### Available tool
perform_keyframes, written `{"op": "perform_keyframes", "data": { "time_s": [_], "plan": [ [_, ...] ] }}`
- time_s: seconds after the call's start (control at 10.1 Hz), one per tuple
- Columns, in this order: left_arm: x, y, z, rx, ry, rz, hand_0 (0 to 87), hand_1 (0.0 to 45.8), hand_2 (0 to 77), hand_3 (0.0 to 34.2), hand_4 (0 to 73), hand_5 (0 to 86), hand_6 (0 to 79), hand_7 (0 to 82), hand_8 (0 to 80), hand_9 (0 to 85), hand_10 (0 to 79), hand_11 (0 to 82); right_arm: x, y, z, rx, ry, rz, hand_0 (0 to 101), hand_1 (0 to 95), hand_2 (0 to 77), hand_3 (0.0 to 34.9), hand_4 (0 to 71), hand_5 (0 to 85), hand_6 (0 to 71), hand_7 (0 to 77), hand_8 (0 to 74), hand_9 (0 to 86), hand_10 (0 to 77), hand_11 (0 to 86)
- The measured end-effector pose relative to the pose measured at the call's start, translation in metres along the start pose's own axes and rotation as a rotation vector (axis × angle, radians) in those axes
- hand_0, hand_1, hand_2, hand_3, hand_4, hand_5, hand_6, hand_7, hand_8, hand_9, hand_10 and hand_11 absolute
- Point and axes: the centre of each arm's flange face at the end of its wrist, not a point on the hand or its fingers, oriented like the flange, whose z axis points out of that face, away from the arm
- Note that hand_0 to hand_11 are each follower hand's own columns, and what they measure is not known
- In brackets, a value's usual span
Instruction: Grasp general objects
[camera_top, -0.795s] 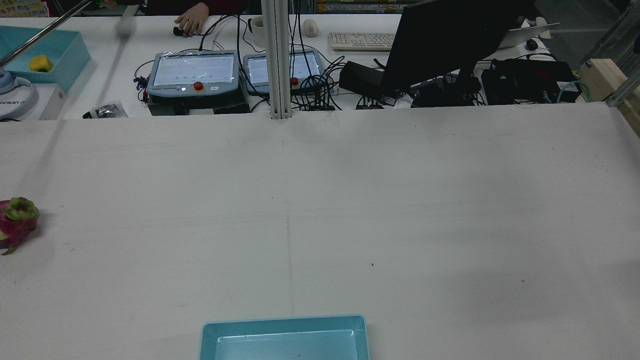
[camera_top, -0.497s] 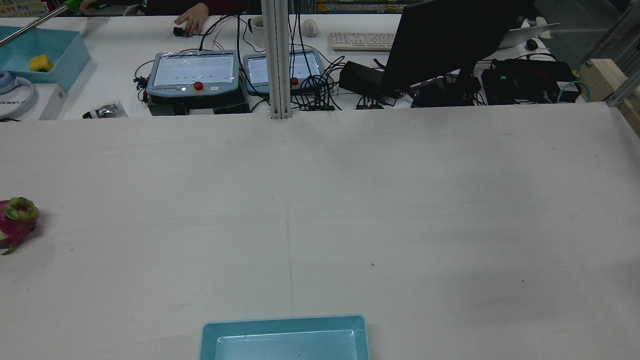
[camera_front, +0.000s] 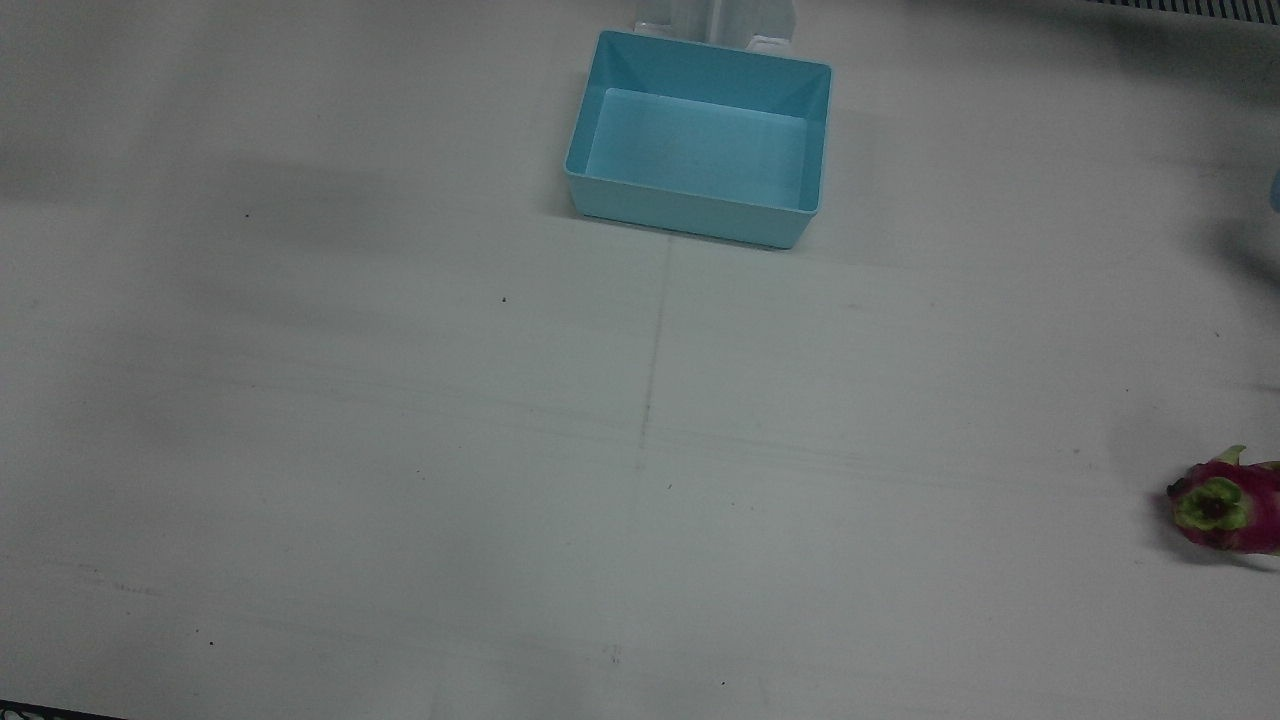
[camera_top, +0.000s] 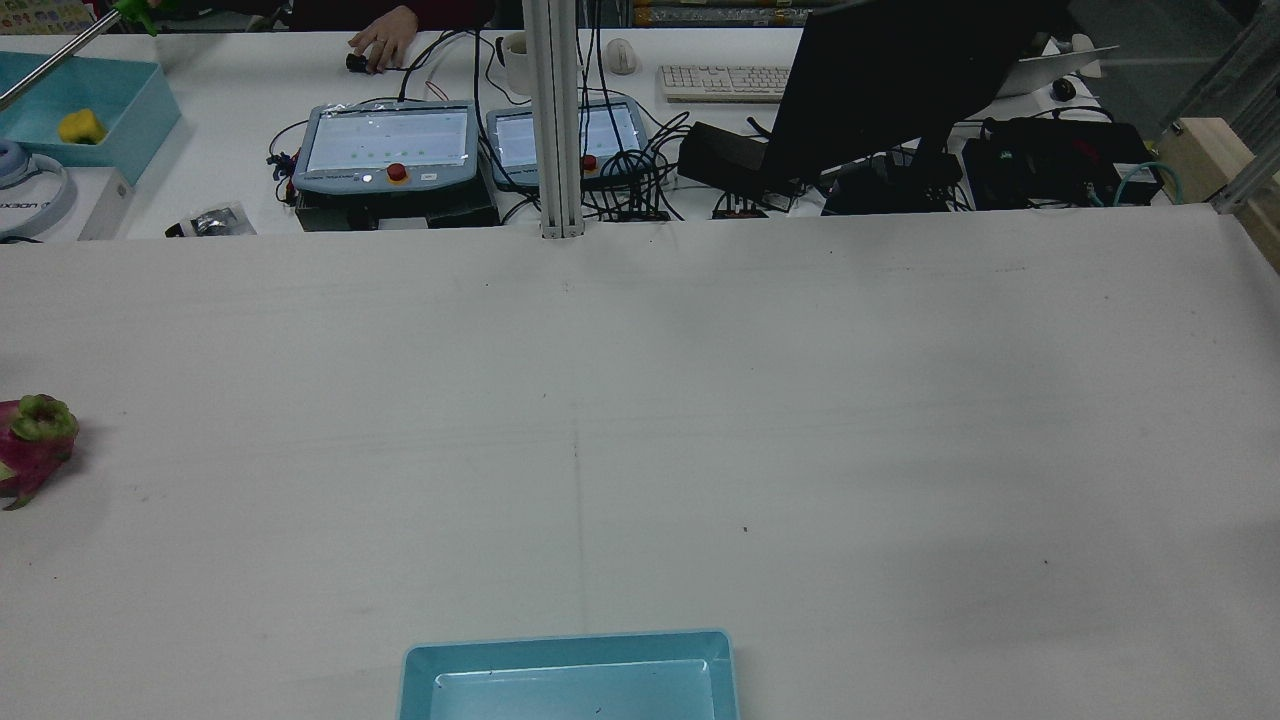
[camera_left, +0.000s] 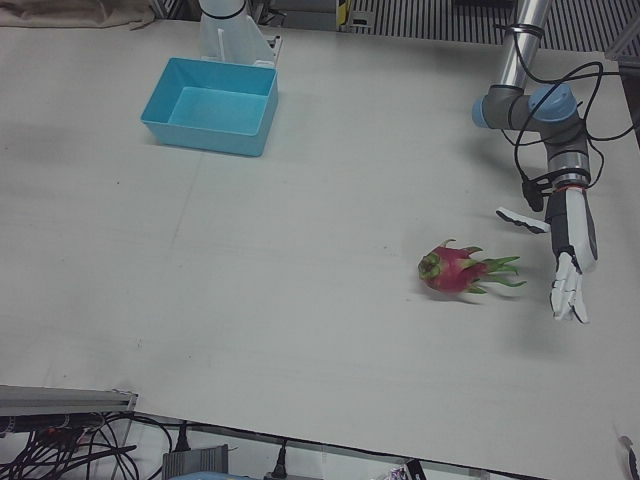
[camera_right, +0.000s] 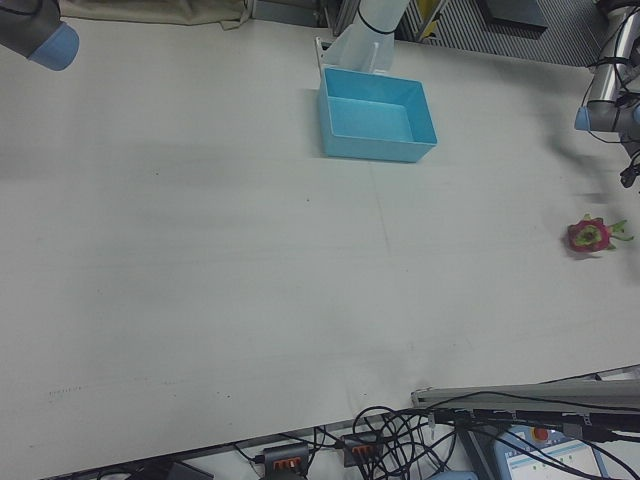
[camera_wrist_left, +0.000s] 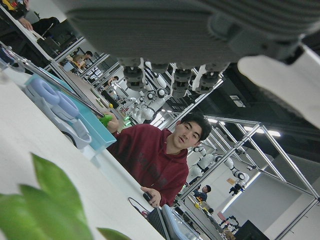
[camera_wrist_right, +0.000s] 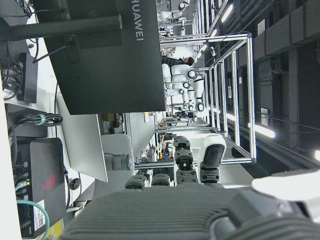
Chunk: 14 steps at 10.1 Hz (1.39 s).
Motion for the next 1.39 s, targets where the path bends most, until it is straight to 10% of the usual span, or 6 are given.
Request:
{"op": "perform_keyframes", "data": {
  "time_s": [0.5,0.99,1.39],
  "plan": [
    [0.089,0.091,0.005,-0.060,-0.037,0.265,44.6,0.0,0.5,0.0,12.5,2.2,9.3,19.6,4.4,1.1,14.7,2.2,0.000,0.001,0.000,-0.002,0.000,0.000,0,6.0,1.6,0.0,0.0,74.2,0.0,0.0,0.0,1.6,0.0,1.1],
    [0.093,0.150,0.032,-0.126,-0.105,0.549,48.4,0.0,0.5,0.0,6.0,2.2,1.1,9.8,1.6,1.1,14.7,2.2,0.000,0.001,0.000,-0.001,0.000,0.000,0,6.0,1.6,0.0,0.0,74.2,0.0,0.0,0.0,1.1,0.0,1.1],
    [0.035,0.171,0.075,-0.116,-0.227,0.692,49.7,0.0,0.5,13.4,6.0,2.2,1.1,6.0,1.6,1.1,14.2,1.6,0.000,0.000,0.000,-0.001,0.000,0.000,0,6.0,1.6,0.0,0.0,74.2,0.0,0.0,0.0,1.1,0.0,1.1]
  ]
}}
